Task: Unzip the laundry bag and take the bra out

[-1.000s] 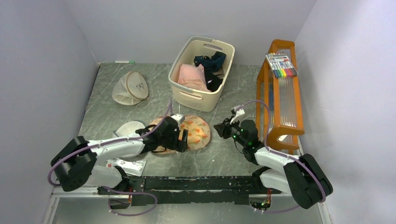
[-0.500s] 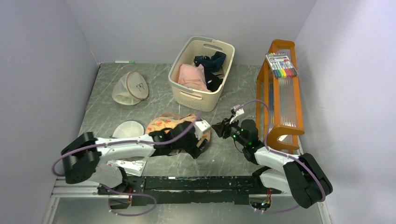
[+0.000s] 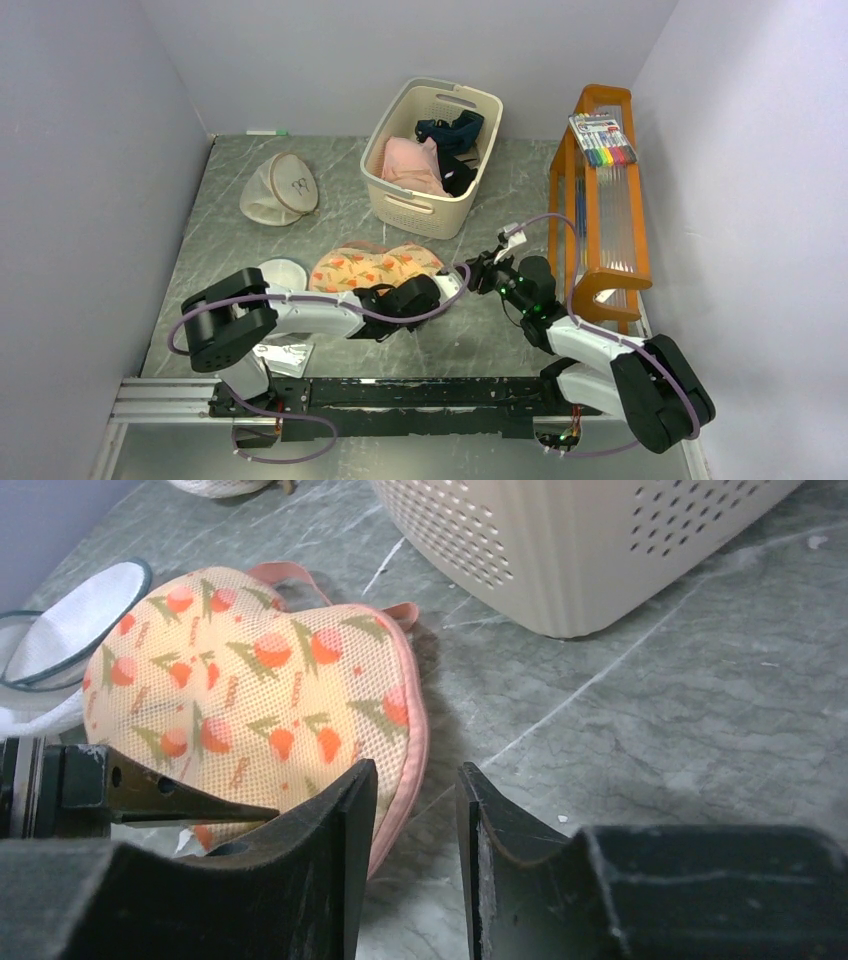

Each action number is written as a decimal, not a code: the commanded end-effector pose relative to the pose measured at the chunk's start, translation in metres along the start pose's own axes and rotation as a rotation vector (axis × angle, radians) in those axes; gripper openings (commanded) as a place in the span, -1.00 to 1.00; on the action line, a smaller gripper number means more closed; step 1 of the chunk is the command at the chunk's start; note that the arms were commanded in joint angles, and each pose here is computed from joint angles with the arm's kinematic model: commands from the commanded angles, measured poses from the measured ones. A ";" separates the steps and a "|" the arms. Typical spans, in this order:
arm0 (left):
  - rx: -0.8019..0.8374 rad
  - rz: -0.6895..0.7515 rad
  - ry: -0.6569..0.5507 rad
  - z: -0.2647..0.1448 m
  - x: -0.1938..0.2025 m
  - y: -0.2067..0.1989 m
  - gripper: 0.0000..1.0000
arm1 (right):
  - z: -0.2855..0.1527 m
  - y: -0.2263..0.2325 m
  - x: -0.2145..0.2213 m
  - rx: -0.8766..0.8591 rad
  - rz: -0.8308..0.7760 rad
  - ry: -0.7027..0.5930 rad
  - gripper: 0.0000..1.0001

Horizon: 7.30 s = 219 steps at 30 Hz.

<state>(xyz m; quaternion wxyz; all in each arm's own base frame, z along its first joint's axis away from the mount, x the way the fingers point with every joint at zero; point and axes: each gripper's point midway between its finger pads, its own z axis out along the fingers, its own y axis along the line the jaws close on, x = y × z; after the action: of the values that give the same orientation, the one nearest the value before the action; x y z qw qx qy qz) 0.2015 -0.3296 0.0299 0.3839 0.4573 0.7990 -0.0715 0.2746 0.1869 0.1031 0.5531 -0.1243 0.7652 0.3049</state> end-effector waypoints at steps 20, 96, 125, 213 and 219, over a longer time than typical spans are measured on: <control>0.095 -0.428 -0.127 -0.024 -0.031 0.057 -0.48 | 0.025 0.087 0.036 -0.320 -0.182 0.151 -0.21; 0.076 -0.457 0.039 -0.021 0.025 0.046 -0.67 | 0.033 0.036 0.050 0.039 -0.181 0.204 -1.00; 0.096 -0.381 -0.082 -0.028 -0.027 0.036 -0.62 | 0.029 0.079 0.050 -0.163 -0.208 0.172 -1.00; 0.080 -0.489 -0.105 -0.083 0.004 0.013 0.10 | 0.006 0.134 0.067 -0.408 -0.112 0.252 -1.00; 0.098 -0.472 -0.114 -0.076 -0.007 0.009 0.21 | 0.012 0.141 0.062 -0.428 -0.099 0.237 -1.00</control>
<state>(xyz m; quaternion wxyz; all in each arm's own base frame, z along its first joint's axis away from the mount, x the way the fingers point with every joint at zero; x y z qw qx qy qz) 0.1655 -0.2807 0.0832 0.3761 0.2611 0.8621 -0.2172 0.1819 0.3009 0.0709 0.4153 -0.3127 0.7584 0.3931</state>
